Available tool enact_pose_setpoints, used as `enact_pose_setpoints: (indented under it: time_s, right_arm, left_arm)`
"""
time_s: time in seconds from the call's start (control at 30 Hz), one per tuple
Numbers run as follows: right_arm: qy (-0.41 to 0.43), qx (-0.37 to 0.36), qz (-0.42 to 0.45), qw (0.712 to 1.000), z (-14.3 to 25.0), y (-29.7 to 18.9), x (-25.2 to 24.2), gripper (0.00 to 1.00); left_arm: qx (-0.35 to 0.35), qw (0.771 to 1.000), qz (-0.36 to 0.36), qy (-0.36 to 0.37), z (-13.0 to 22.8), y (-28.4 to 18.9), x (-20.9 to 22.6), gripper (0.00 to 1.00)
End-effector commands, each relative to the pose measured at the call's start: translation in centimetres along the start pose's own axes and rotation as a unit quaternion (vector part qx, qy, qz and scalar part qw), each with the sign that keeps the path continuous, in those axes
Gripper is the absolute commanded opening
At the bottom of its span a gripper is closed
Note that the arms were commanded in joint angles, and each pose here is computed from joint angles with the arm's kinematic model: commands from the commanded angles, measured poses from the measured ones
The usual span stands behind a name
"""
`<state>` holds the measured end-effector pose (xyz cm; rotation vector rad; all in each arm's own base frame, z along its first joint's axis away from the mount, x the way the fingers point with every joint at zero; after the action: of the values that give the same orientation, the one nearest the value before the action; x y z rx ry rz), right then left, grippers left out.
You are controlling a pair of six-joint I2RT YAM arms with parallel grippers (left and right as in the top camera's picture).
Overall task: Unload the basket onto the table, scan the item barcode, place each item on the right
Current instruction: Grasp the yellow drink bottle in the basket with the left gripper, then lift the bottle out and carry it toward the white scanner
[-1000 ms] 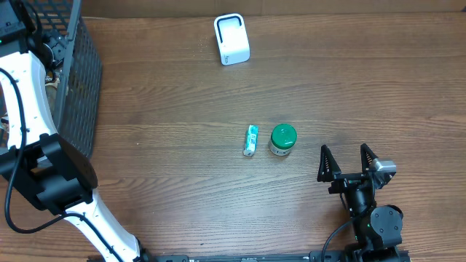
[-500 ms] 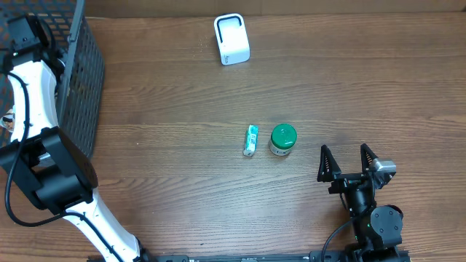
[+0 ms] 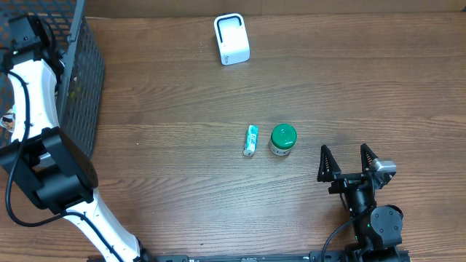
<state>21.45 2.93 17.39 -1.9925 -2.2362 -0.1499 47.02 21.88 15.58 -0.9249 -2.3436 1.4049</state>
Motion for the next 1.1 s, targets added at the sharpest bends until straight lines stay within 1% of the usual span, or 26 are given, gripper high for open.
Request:
enact_pose_setpoints:
  time_s: [0.0, 0.03, 0.07, 0.2, 0.3, 0.5, 0.67, 0.77, 0.9, 0.93, 1.07]
  right_arm:
    - [-0.002, -0.001, -0.001, 1.0, 0.2, 0.0, 0.0, 1.0]
    - [-0.002, -0.001, -0.001, 1.0, 0.2, 0.0, 0.0, 1.0]
    - [-0.002, -0.001, -0.001, 1.0, 0.2, 0.0, 0.0, 1.0]
    - [-0.002, -0.001, -0.001, 1.0, 0.2, 0.0, 0.0, 1.0]
    - [-0.002, -0.001, -0.001, 1.0, 0.2, 0.0, 0.0, 1.0]
    - [-0.002, -0.001, -0.001, 1.0, 0.2, 0.0, 0.0, 1.0]
    - [-0.002, -0.001, -0.001, 1.0, 0.2, 0.0, 0.0, 1.0]
    - [-0.002, -0.001, -0.001, 1.0, 0.2, 0.0, 0.0, 1.0]
    - [-0.002, -0.001, -0.001, 1.0, 0.2, 0.0, 0.0, 1.0]
    - [-0.002, -0.001, -0.001, 1.0, 0.2, 0.0, 0.0, 1.0]
    - [-0.002, -0.001, -0.001, 1.0, 0.2, 0.0, 0.0, 1.0]
  left_arm:
    - [-0.105, 0.994, 0.023, -0.007, -5.0, -8.3, -0.7, 0.39]
    - [-0.117, 0.993, 0.029, -0.01, -5.5, -9.6, -0.8, 0.39]
    - [-0.142, 0.989, 0.043, -0.016, -6.4, -12.3, -0.8, 0.39]
    - [-0.197, 0.977, 0.073, -0.027, -7.5, -18.5, -0.4, 0.39]
    - [-0.227, 0.969, 0.095, -0.03, -7.5, -22.7, -0.2, 0.4]
    - [-0.271, 0.953, 0.134, -0.028, -6.5, -29.3, -0.3, 0.4]
    - [-0.282, 0.944, 0.171, -0.008, -4.1, -33.7, -1.4, 0.4]
    - [-0.272, 0.942, 0.196, 0.016, -2.1, -35.1, -2.9, 0.4]
    - [-0.247, 0.943, 0.215, 0.056, 1.0, -35.8, -5.5, 0.4]
    - [-0.233, 0.944, 0.221, 0.075, 2.4, -35.9, -6.7, 0.39]
    - [-0.197, 0.942, 0.242, 0.123, 5.9, -35.9, -9.4, 0.39]
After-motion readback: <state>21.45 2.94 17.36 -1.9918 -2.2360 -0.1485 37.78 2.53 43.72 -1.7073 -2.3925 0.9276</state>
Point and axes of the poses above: each gripper's point midway between its finger pads, its own y axis out along the fingers, its own x axis along the line the jaws close on, z = x × y, the point moved 3 cm from there along -y, back along the fingers, and after that the axes turned 6 degrees about -y, right-handed, at the moved point
